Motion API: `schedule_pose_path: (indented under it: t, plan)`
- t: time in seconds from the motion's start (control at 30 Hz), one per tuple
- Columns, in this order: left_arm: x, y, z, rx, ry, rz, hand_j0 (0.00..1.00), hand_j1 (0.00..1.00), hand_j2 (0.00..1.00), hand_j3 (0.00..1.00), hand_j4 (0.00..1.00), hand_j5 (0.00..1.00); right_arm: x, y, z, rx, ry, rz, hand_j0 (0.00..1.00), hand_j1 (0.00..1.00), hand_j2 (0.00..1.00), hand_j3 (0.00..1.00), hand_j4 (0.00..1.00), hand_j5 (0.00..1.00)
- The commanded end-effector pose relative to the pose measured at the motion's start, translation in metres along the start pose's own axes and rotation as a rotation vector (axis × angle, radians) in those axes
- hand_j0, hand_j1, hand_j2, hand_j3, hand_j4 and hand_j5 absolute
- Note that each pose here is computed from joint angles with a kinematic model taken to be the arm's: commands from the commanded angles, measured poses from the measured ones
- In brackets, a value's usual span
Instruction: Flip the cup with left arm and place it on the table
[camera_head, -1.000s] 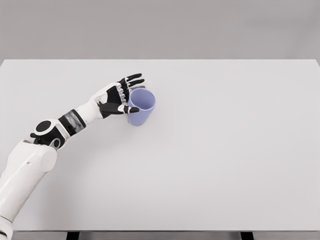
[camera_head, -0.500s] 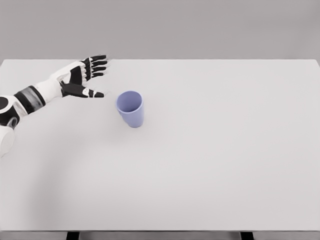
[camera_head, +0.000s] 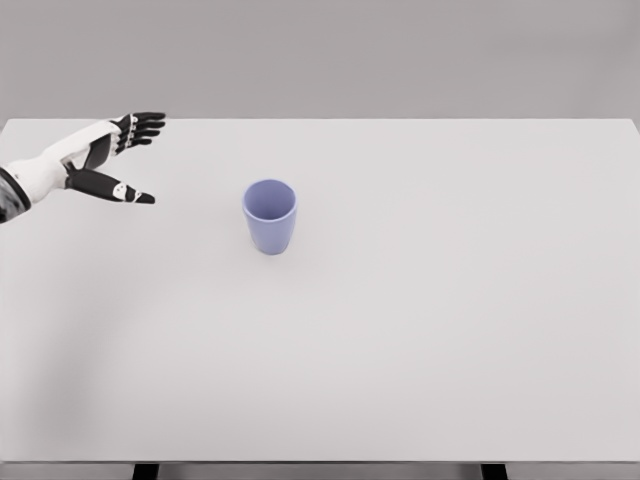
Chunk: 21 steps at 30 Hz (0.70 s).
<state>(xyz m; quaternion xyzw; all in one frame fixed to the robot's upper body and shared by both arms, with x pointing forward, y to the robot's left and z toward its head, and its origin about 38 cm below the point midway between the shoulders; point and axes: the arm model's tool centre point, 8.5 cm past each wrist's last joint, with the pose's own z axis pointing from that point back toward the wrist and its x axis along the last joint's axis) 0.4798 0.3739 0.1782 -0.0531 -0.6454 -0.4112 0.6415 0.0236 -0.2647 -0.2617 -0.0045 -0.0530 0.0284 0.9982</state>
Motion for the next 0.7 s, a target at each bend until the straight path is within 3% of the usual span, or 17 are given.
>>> schedule_pose_path:
  t: [0.0, 0.1, 0.23, 0.37, 0.67]
  plan:
    - [0.004, 0.004, 0.005, 0.005, -0.042, -0.044, 1.00, 1.00, 1.00, 1.00, 1.00, 1.00, 0.000, 0.000, 0.000, -0.001, 0.000, 0.000, 1.00, 1.00, 1.00, 1.00, 1.00, 1.00]
    - [0.002, 0.003, 0.009, -0.009, -0.046, -0.128, 1.00, 1.00, 1.00, 1.00, 1.00, 1.00, 0.000, 0.000, 0.000, -0.001, 0.000, 0.000, 1.00, 1.00, 1.00, 1.00, 1.00, 1.00]
    - [-0.009, -0.013, 0.009, -0.043, -0.049, -0.161, 1.00, 1.00, 1.00, 1.00, 1.00, 1.00, 0.000, 0.000, 0.000, 0.001, 0.000, 0.000, 1.00, 1.00, 1.00, 1.00, 1.00, 1.00]
    - [-0.013, -0.017, 0.012, -0.061, -0.049, -0.215, 1.00, 1.00, 1.00, 1.00, 1.00, 1.00, 0.000, 0.000, 0.000, -0.001, 0.000, 0.000, 1.00, 1.00, 1.00, 1.00, 1.00, 1.00]
    - [-0.018, -0.016, 0.015, -0.059, -0.054, -0.231, 1.00, 1.00, 1.00, 1.00, 1.00, 1.00, 0.000, 0.000, 0.000, -0.001, 0.000, 0.000, 1.00, 1.00, 1.00, 1.00, 1.00, 1.00]
